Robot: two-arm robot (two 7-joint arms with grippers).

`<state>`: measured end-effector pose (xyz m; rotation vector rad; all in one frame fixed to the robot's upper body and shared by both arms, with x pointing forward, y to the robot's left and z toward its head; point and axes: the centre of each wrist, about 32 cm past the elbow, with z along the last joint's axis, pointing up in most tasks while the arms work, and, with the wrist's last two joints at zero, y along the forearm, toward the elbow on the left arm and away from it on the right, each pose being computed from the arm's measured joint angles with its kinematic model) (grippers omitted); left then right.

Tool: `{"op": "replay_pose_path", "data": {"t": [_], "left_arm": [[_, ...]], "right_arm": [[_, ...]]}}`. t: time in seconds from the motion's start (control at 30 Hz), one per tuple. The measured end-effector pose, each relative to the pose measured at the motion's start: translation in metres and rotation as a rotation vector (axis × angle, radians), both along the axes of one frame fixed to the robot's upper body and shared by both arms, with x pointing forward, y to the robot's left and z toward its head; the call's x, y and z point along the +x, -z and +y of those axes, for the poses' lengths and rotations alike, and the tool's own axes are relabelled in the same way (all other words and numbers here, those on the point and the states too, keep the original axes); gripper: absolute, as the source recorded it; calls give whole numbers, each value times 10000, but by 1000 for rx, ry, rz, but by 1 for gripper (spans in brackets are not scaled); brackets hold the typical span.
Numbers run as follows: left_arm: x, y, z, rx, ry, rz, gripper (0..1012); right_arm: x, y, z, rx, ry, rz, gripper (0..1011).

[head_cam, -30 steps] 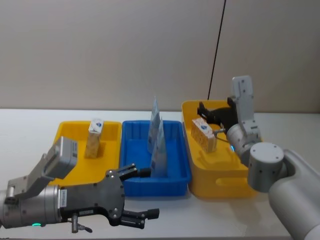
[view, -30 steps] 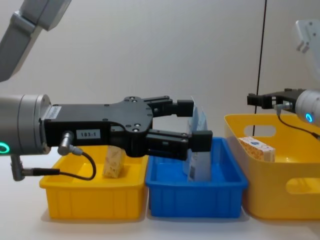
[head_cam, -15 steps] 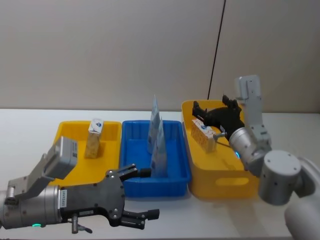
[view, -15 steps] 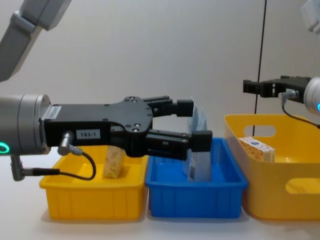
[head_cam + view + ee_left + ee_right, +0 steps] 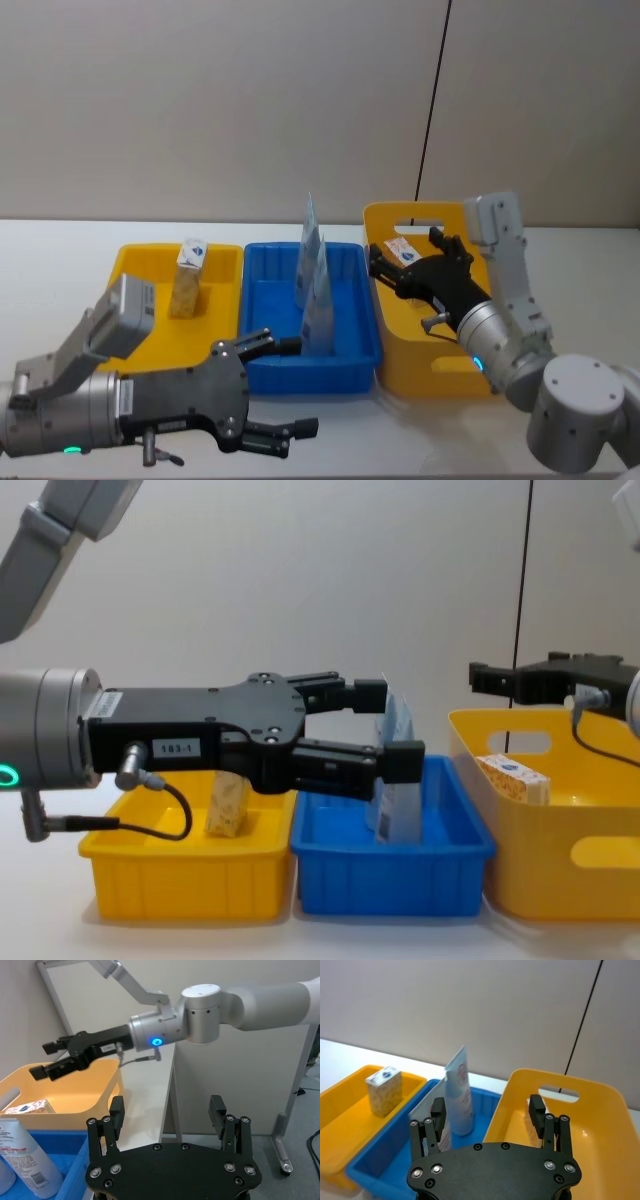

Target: Bimanual collaborative sorting of washing and personal care products

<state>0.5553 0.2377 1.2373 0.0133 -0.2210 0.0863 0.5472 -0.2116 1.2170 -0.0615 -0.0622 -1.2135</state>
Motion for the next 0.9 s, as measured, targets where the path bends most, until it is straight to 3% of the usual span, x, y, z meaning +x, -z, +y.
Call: {"op": "replay_pose_path", "data": {"t": [0.17, 0.43, 0.9], "left_arm": [[0, 0, 0, 0, 0, 0, 1001], [0, 0, 0, 0, 0, 0, 1002], [0, 0, 0, 0, 0, 0, 1002]], "right_arm": [[-161, 48, 51, -6, -17, 10, 1003], [-311, 110, 127, -15, -24, 17, 1004], [-360, 290, 276, -53, -23, 21, 1003]]}}
